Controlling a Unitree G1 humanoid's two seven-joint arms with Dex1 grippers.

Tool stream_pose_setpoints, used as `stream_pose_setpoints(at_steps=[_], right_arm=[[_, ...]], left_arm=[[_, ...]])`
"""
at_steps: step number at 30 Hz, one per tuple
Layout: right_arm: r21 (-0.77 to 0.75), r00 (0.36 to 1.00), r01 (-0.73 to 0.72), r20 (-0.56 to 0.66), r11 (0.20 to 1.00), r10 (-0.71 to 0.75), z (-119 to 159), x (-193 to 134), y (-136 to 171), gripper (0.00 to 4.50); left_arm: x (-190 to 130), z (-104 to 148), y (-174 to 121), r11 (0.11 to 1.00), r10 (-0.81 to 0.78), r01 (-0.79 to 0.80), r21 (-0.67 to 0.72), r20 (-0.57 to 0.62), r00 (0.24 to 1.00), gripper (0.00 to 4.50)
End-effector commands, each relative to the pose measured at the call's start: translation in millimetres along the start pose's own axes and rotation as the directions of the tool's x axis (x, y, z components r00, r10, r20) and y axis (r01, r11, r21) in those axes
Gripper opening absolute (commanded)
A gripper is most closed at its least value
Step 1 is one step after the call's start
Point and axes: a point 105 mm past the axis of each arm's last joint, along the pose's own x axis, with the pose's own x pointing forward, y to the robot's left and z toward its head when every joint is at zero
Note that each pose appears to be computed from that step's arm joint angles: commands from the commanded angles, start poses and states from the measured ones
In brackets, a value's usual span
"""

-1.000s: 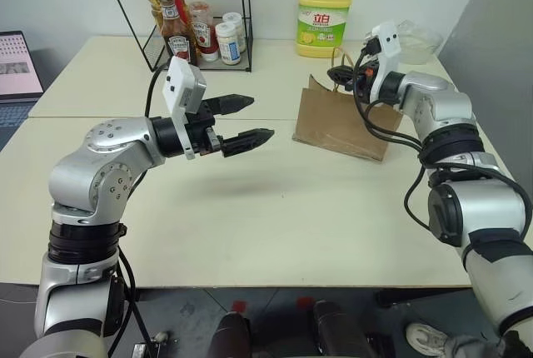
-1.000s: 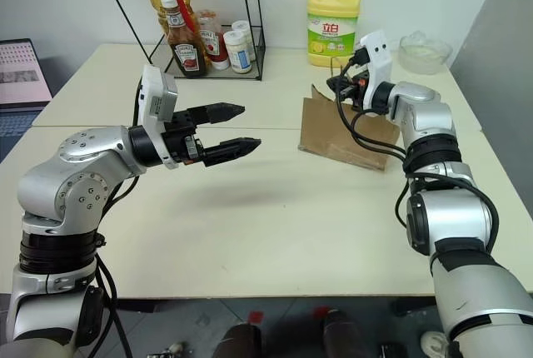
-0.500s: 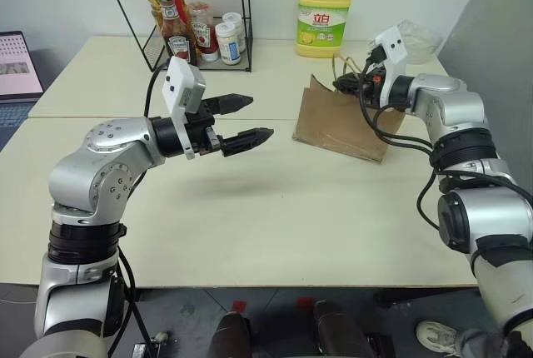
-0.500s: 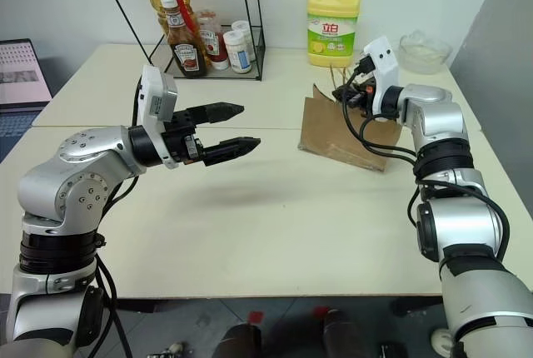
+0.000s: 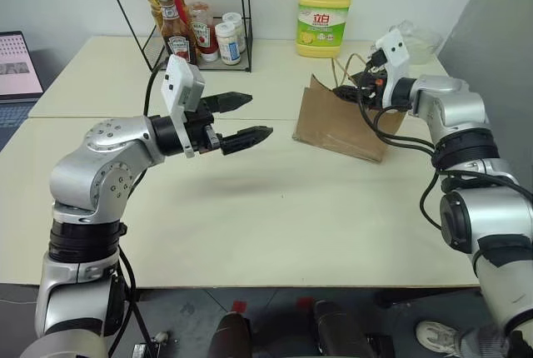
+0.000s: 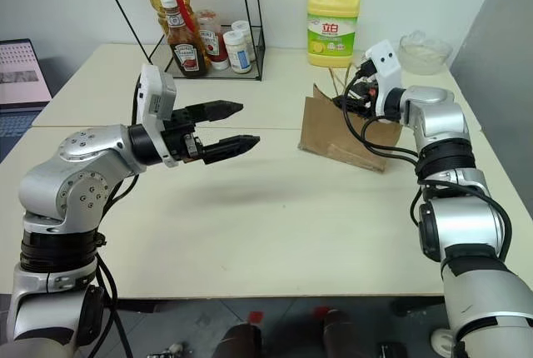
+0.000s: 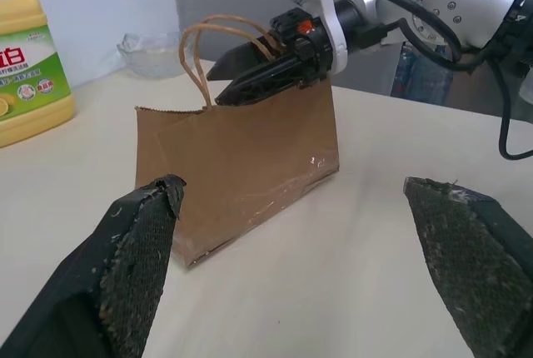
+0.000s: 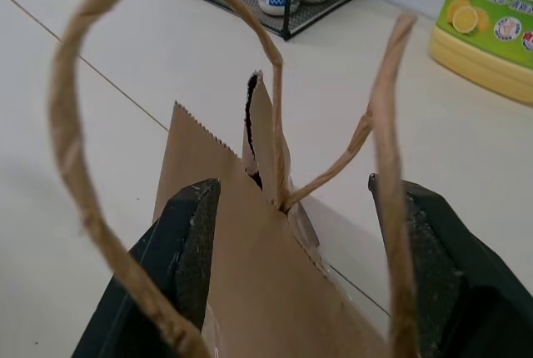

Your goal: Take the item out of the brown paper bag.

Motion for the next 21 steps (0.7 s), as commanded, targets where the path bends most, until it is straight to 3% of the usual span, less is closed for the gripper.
stream_pose_setpoints(at_steps=[1,9,12,19,21], right_arm=[[-0.008,0.997,0.023,0.072,1.0,-0.022,27.0,4.3,0.8,2.98],[0.038,0.993,0.035,0.112,0.999,-0.039,35.2,19.2,6.3,2.98],[0.031,0.991,0.01,0.131,0.999,-0.014,39.1,19.5,9.2,2.43],[0.021,0.989,-0.011,0.146,1.0,0.007,41.5,18.2,10.6,0.02],[0.019,0.989,-0.015,0.15,1.0,0.012,42.8,17.8,11.0,0.02]], left_arm=[[3.2,11.3,-1.3,0.999,-0.011,0.01,0.042,0.028,1.0,4.5],[5.9,12.7,-2.8,0.999,-0.021,0.02,0.042,0.032,0.999,4.5],[3.7,12.2,-2.9,0.999,-0.015,0.013,0.042,0.031,0.999,4.5],[0.7,10.7,-4.1,0.999,-0.004,0.003,0.04,0.028,1.0,4.5],[0.7,10.8,-4.1,0.999,-0.003,0.002,0.04,0.029,1.0,4.5]])
